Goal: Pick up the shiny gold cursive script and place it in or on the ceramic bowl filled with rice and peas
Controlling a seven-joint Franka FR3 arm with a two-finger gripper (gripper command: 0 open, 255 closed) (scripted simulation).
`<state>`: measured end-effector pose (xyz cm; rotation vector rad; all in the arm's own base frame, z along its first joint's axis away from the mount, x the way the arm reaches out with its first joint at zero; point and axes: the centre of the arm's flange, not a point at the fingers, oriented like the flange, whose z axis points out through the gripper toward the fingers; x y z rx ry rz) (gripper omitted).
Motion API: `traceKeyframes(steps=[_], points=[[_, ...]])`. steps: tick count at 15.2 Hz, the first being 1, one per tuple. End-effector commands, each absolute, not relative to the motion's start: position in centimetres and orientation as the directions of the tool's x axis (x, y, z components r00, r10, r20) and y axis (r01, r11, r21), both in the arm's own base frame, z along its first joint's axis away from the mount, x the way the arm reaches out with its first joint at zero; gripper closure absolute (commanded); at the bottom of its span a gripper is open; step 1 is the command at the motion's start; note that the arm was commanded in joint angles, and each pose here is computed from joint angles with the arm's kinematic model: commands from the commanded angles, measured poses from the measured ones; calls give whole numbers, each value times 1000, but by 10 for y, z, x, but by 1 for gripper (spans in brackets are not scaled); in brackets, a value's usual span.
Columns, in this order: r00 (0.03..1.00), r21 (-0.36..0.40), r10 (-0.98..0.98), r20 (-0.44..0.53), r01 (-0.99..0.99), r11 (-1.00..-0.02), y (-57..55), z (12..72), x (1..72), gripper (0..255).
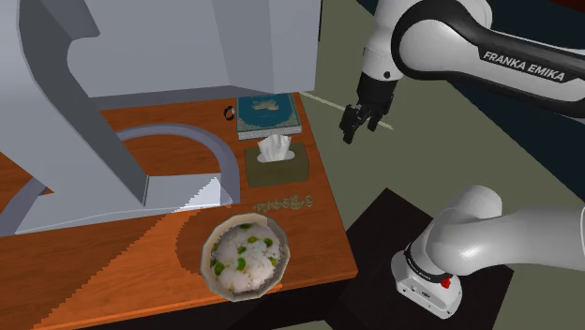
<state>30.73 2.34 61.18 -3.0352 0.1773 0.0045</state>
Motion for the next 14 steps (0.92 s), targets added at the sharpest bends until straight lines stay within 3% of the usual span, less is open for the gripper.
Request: traceKeyframes(steps=[1, 14], points=[[993, -101, -116, -9, -116, -988, 23, 612, 307, 0], [1000, -220, 19, -20, 15, -975, 136, 509, 357, 0]])
